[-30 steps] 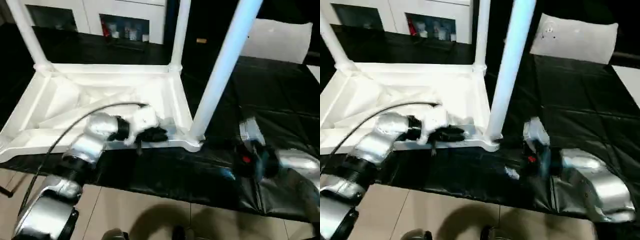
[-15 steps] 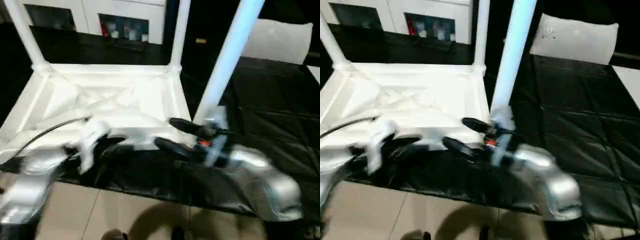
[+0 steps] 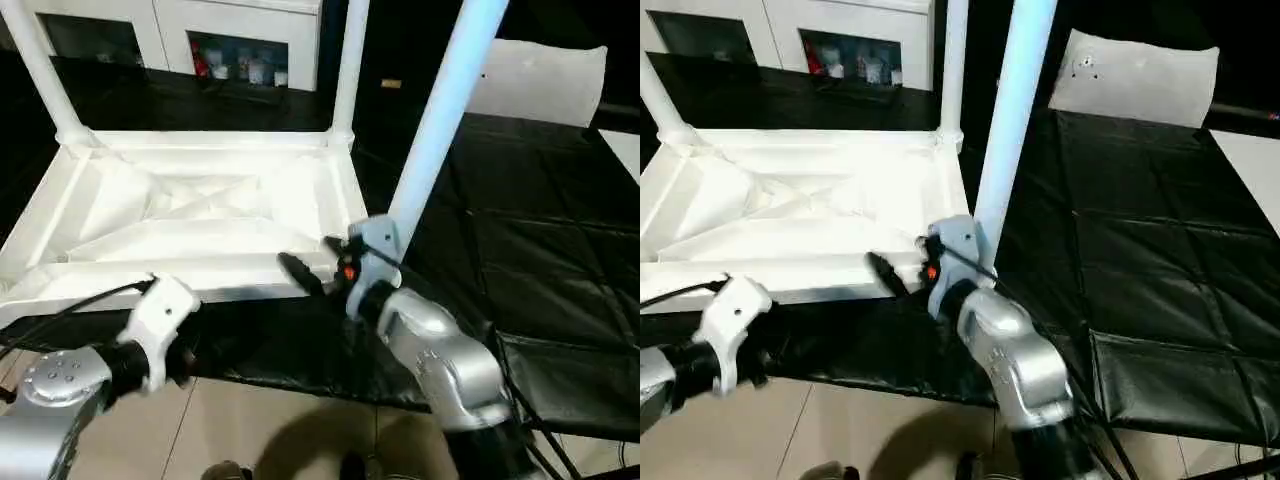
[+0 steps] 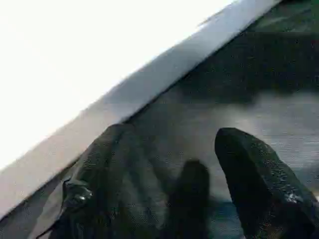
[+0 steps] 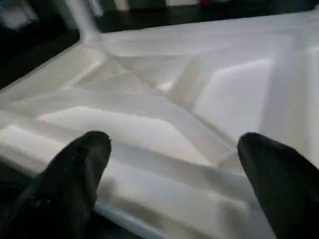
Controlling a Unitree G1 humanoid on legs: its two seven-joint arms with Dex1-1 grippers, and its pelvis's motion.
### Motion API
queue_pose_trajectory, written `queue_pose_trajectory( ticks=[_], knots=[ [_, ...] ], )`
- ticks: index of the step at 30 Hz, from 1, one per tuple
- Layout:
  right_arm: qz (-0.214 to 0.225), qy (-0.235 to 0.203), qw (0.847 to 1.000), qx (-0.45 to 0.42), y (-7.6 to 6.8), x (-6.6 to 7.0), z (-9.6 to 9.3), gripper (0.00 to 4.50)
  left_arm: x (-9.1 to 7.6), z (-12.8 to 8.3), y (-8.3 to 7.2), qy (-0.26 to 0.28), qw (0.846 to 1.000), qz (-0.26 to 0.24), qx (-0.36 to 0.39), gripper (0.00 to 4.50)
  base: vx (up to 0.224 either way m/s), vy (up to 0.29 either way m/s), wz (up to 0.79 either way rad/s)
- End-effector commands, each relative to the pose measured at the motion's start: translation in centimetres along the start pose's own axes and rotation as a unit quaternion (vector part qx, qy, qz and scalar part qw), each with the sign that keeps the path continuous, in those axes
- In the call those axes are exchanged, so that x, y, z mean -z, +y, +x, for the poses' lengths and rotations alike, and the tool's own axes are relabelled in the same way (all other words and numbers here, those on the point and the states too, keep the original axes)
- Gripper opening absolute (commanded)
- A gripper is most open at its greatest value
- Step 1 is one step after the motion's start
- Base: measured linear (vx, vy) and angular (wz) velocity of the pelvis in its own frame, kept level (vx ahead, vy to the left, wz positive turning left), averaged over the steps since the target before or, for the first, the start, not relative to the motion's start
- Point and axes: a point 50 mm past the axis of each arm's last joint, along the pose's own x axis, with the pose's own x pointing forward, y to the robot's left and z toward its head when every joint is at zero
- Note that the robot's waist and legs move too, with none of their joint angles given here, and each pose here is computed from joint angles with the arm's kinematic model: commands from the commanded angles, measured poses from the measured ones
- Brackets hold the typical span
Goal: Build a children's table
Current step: Rotate table base
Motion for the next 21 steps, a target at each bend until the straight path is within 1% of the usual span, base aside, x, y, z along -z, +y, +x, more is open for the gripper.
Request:
queue_pose_trajectory(
  ticks=[1,5,6,7,8,9,11,19,20,21],
  knots=[
    [0.005,-0.005,0.996,0.089,-2.8,-0.1,-0.2,4.50,0.1,0.2,0.9,0.009,0.999,-0.016,-0.044,3.15,0.000,0.000,0.00],
    [0.022,-0.022,0.983,0.178,-6.2,-0.8,-0.6,4.50,0.5,0.4,1.4,0.026,0.997,-0.025,-0.064,3.15,0.000,0.000,0.00],
    [0.024,-0.025,0.981,0.191,-6.7,-0.9,-0.7,4.50,0.5,0.4,1.4,0.028,0.997,-0.027,-0.067,3.15,0.000,0.000,0.00],
    [0.032,-0.033,0.973,0.226,-8.0,-1.2,-1.1,4.50,0.6,0.6,1.5,0.029,0.997,-0.027,-0.073,3.15,0.000,0.000,0.00],
    [0.033,-0.034,0.972,0.229,-8.1,-1.2,-1.2,4.50,0.6,0.7,1.5,0.029,0.997,-0.027,-0.073,3.15,0.000,0.000,0.00],
    [0.032,-0.037,0.968,0.244,-8.8,-1.4,-1.4,4.50,0.5,0.8,1.6,0.029,0.996,-0.024,-0.078,3.15,0.000,0.000,0.00],
    [0.020,-0.046,0.958,0.282,-10.8,-2.0,-2.3,4.50,0.3,1.2,1.7,0.021,0.996,-0.018,-0.084,3.15,0.000,0.000,0.00],
    [-0.011,-0.062,0.938,0.340,-15.1,-3.5,-4.4,4.50,-0.3,1.8,1.3,-0.002,0.997,-0.005,-0.080,3.15,0.000,0.000,0.00],
    [-0.013,-0.063,0.937,0.344,-15.4,-3.7,-4.5,4.50,-0.3,1.8,1.2,-0.005,0.997,-0.005,-0.079,3.15,0.000,0.000,0.00],
    [-0.019,-0.067,0.937,0.343,-16.0,-4.1,-4.9,4.50,-0.7,2.0,0.9,-0.026,0.997,0.001,-0.075,3.15,0.000,0.000,0.00]
  ],
)
